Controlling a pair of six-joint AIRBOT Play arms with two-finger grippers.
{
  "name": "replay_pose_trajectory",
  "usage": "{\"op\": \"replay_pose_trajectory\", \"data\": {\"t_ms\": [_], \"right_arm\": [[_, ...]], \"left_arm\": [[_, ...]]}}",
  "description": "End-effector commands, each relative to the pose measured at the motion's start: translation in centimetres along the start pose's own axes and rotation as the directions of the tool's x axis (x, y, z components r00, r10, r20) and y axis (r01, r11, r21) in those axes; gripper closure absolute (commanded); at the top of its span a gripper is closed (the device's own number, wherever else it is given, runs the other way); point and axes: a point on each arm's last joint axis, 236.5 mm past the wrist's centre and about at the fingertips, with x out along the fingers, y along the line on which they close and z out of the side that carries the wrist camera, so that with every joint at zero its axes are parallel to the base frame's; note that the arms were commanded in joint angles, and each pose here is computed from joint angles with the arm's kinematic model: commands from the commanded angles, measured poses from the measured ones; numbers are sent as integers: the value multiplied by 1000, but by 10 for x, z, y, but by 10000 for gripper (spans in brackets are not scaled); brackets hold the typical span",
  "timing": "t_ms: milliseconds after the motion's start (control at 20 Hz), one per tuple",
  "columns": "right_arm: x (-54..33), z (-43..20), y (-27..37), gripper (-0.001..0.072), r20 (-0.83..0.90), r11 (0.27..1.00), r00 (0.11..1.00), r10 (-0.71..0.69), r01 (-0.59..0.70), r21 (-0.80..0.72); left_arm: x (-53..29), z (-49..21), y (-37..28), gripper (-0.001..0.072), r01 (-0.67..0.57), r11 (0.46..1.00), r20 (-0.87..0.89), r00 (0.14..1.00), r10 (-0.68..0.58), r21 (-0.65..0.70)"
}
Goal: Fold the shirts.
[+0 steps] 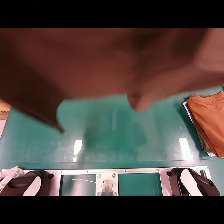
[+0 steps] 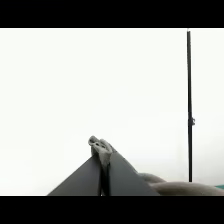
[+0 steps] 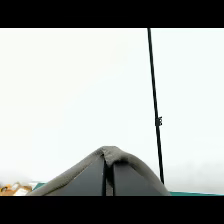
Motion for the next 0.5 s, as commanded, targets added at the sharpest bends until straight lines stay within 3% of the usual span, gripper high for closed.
{"op": "replay_pose_trajectory", "data": {"t_ms": [0, 100, 250, 450], "right_arm": [[11, -11, -21, 691, -21, 998, 999, -34, 35, 49], [38, -55, -64, 691, -133, 986, 989, -62, 82, 148], [81, -152, -127, 691, -335, 951, 941, -33, 132, 279], [127, -325, -201, 691, -578, 884, 816, 9, 264, 386]], "left_arm": [[9, -23, 1, 681, 1, 999, -67, 998, -3, -32], [42, -79, -2, 681, 24, 996, -205, 978, -40, -81], [91, -206, -26, 681, 80, 966, -469, 862, -192, -248], [130, -396, -38, 681, -53, 907, -713, 638, -291, -417]]}}
